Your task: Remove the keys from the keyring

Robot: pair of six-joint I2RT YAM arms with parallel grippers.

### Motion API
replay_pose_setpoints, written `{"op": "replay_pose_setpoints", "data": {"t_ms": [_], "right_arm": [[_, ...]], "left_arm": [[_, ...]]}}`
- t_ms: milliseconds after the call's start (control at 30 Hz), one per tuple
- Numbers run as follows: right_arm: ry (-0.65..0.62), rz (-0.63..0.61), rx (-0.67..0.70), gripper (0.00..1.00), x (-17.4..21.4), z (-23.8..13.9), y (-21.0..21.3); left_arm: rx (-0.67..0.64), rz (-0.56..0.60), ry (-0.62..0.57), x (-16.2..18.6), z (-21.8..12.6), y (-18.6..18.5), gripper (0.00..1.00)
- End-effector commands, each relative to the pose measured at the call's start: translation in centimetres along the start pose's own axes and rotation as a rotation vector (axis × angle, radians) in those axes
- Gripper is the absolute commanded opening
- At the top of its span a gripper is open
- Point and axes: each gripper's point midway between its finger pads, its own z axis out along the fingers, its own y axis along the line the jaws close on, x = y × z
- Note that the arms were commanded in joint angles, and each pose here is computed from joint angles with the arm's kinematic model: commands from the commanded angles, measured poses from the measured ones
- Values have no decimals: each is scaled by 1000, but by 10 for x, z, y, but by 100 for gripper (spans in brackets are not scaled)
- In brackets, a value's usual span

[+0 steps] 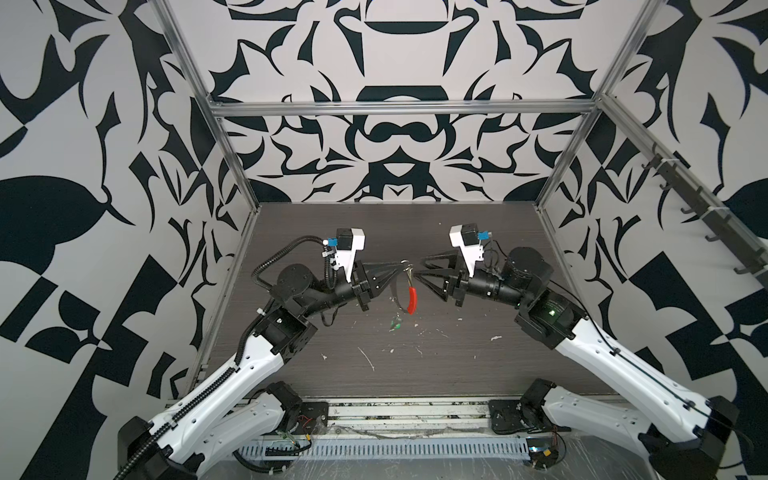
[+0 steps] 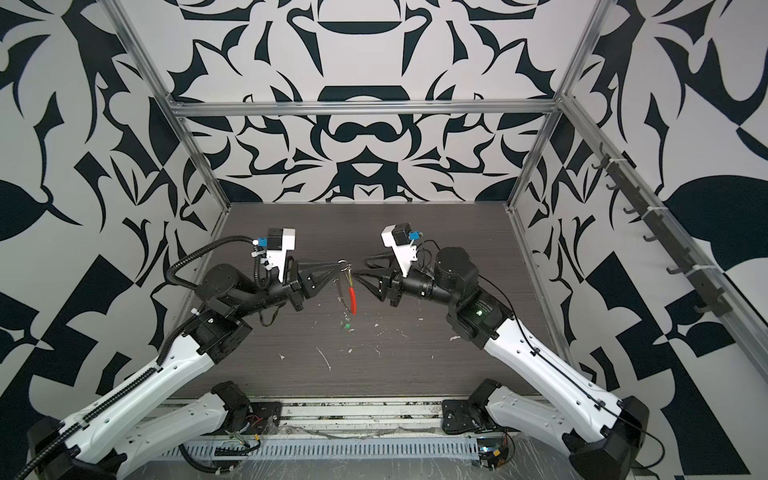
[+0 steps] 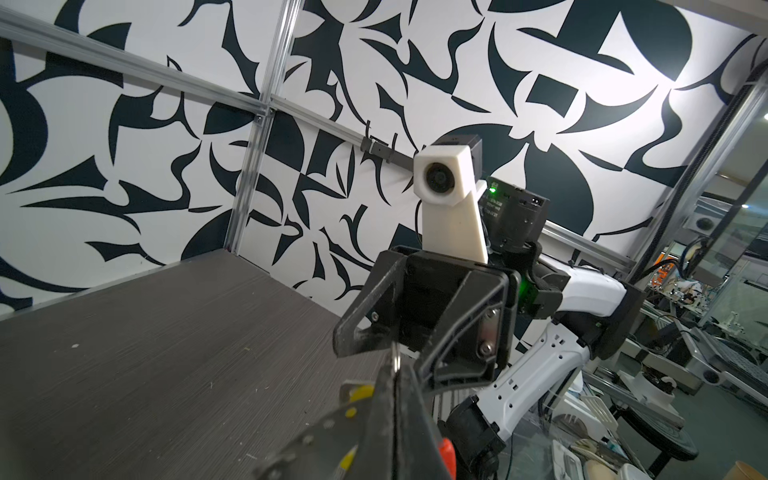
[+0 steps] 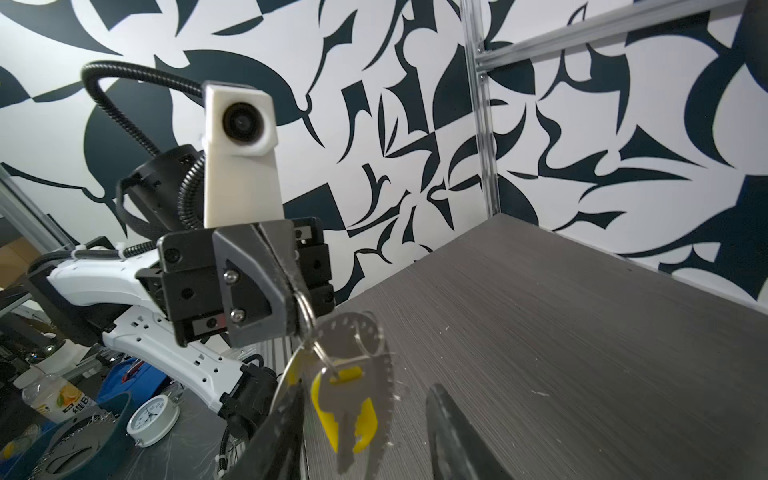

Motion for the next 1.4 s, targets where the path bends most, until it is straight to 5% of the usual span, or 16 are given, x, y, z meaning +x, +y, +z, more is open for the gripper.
{"op": "replay_pose_setpoints", "data": {"t_ms": [0, 433, 900, 1367], "right_arm": [[-67, -87, -10, 51, -18, -2, 16], [-20, -204, 145, 48, -16, 15, 12], [-1, -244, 170, 0, -17, 15, 13], [91, -313, 141, 0, 6, 29, 25]], "left_arm": [[42, 19, -53, -13, -1, -10, 0], [55, 4, -47, -13, 0, -12, 0], [28, 9, -61, -16, -2, -9, 0], [-16, -20, -110, -25, -1, -1, 0]]}}
